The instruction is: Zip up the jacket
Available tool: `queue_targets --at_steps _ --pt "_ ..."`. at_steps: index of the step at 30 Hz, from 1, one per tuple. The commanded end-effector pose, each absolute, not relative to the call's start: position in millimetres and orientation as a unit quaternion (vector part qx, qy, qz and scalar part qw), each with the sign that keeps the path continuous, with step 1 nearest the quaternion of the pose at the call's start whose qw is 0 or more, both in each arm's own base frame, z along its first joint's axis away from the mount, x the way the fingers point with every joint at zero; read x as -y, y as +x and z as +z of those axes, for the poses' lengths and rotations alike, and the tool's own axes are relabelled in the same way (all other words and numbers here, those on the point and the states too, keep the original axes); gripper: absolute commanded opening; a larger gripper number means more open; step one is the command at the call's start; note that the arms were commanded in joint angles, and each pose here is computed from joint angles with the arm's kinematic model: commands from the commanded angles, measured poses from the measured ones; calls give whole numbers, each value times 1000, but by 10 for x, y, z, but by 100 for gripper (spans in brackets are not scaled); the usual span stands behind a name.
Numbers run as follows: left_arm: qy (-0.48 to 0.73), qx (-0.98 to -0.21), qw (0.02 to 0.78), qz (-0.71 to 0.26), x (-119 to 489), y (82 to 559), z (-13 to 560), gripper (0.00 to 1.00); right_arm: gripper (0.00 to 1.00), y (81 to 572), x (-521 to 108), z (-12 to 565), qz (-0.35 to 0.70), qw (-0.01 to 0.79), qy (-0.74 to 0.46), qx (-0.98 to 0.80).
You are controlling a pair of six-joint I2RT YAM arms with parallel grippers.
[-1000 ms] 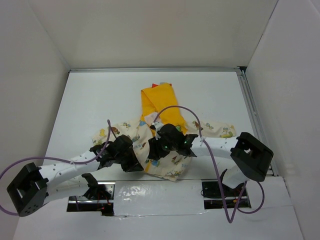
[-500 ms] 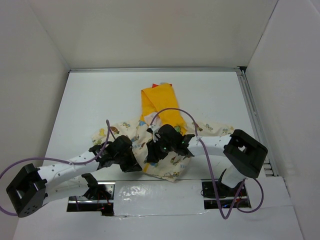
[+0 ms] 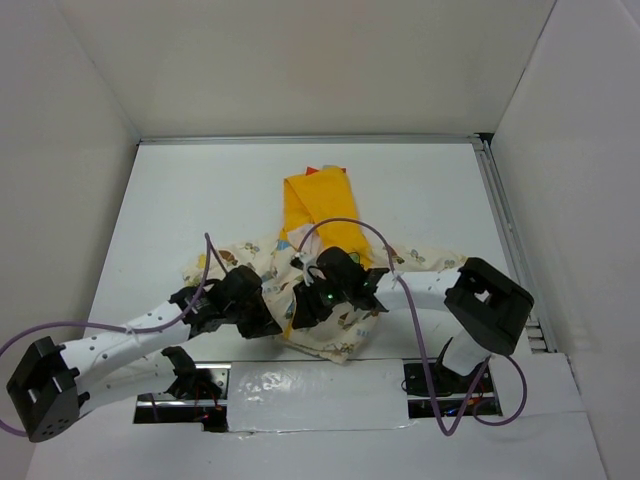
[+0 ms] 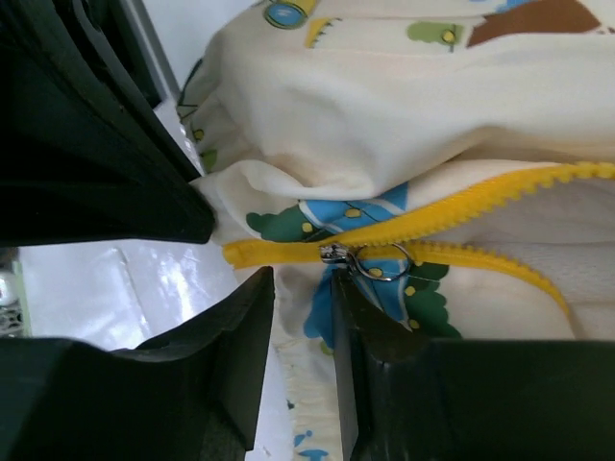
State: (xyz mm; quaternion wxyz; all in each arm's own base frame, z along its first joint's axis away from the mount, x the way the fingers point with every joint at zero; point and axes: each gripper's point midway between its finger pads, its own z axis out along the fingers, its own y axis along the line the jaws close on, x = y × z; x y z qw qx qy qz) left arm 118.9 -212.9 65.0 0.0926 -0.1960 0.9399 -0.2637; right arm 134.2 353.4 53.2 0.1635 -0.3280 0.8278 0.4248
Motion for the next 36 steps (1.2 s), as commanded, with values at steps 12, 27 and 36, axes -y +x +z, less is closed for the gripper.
queue_targets --at_steps 12,27,36 --pt "-24 -889 288 -356 2417 1726 2001 0 56 1906 -3463 1869 496 366 -254 -745" --pt "135 -794 446 -391 2424 1906 3199 0 75 2280 -3245 2702 534 463 -237 -667" --pt "115 -802 449 -377 2374 1961 3163 0 70 2065 -3307 2762 583 436 -293 -619"
